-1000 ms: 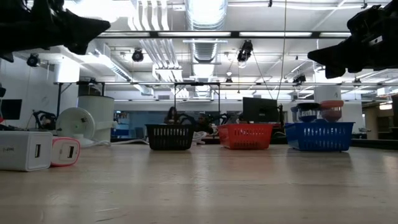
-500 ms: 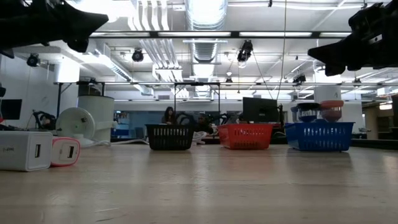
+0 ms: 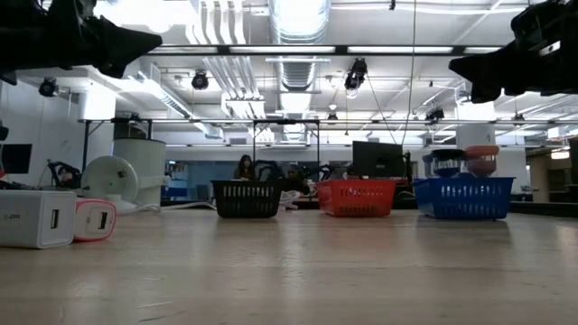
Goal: Pick & Place Office items
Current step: Put the black digital clock into the red bin
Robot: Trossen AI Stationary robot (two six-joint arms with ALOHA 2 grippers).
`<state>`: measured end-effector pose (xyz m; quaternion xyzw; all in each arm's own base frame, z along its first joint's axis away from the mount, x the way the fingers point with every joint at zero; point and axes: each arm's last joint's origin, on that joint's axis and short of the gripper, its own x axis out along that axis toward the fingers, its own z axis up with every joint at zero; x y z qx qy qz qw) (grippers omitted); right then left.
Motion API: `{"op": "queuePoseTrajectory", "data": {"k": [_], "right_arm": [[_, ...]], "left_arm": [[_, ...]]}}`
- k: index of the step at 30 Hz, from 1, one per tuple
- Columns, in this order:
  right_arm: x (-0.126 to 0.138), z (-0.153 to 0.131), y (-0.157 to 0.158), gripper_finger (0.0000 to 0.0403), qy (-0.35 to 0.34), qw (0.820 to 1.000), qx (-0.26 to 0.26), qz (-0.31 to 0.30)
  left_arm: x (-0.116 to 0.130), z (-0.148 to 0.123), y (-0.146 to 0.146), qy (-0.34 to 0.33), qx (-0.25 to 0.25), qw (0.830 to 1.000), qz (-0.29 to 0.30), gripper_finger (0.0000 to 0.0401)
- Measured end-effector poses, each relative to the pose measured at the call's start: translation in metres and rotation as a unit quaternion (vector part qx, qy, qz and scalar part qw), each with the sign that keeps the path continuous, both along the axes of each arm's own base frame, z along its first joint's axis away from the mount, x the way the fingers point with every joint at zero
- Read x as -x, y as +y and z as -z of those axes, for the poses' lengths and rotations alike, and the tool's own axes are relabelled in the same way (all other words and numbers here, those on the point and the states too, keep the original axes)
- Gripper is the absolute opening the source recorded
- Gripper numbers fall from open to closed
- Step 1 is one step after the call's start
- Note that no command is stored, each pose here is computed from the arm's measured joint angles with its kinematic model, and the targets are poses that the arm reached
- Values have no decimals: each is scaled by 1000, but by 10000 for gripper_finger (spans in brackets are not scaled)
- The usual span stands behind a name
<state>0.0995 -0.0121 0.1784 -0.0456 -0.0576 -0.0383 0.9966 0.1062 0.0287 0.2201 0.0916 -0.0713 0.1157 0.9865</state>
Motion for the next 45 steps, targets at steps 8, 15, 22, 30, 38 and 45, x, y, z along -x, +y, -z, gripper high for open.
{"op": "queuePoseTrajectory", "data": {"k": [8,15,22,30,38,45], "right_arm": [[0,0,1,8,0,1000,4,-22],[0,-2,1,8,-13,1000,5,-22],[1,-8,2,8,-38,998,-32,-29],[6,-67,7,8,25,995,-93,-30],[-16,-111,21,8,289,942,-169,21],[-35,-118,49,8,487,849,-200,46]], "left_arm": [[0,-1,-2,11,13,999,38,2],[0,-3,-2,10,10,999,37,5],[0,-3,-2,10,6,999,36,12],[3,-9,-2,-7,1,1000,22,13],[4,-14,-3,-9,-24,1000,18,13],[5,-14,-3,-7,-44,999,14,14]]}}
